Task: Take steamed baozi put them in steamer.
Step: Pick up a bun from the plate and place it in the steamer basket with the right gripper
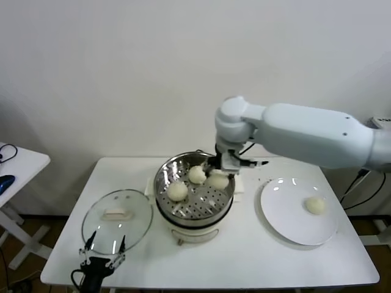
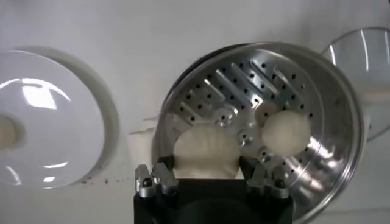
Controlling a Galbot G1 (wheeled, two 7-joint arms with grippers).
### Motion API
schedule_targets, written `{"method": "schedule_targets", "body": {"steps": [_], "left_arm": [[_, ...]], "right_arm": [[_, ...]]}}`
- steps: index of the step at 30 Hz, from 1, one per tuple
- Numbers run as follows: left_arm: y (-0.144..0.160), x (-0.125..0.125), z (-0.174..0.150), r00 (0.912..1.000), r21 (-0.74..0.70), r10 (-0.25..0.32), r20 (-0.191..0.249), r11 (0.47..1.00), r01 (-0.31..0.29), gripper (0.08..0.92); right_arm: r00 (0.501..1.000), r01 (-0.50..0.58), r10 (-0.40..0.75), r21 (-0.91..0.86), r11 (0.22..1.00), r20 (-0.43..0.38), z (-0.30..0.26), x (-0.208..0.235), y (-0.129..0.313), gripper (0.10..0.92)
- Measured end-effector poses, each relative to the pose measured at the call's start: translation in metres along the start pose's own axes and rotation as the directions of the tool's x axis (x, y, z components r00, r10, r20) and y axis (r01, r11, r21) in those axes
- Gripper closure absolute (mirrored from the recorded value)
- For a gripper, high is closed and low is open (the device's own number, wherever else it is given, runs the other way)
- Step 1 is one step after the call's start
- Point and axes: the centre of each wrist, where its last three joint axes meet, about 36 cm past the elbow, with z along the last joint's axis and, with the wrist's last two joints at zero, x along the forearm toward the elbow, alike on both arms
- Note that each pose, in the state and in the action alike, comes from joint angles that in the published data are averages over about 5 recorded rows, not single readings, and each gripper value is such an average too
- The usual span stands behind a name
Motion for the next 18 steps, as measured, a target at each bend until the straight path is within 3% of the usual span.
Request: {"method": "schedule_targets", "body": {"steps": [18], "left_arm": [[0.002, -0.002, 0.006, 0.9999, 0.000, -0.003, -0.015, 1.000, 0.003, 0.177]], "right_arm": [[0.997, -0.006, -0.002, 0.100, 0.995, 0.080, -0.028, -0.059, -0.046, 0.318]]}}
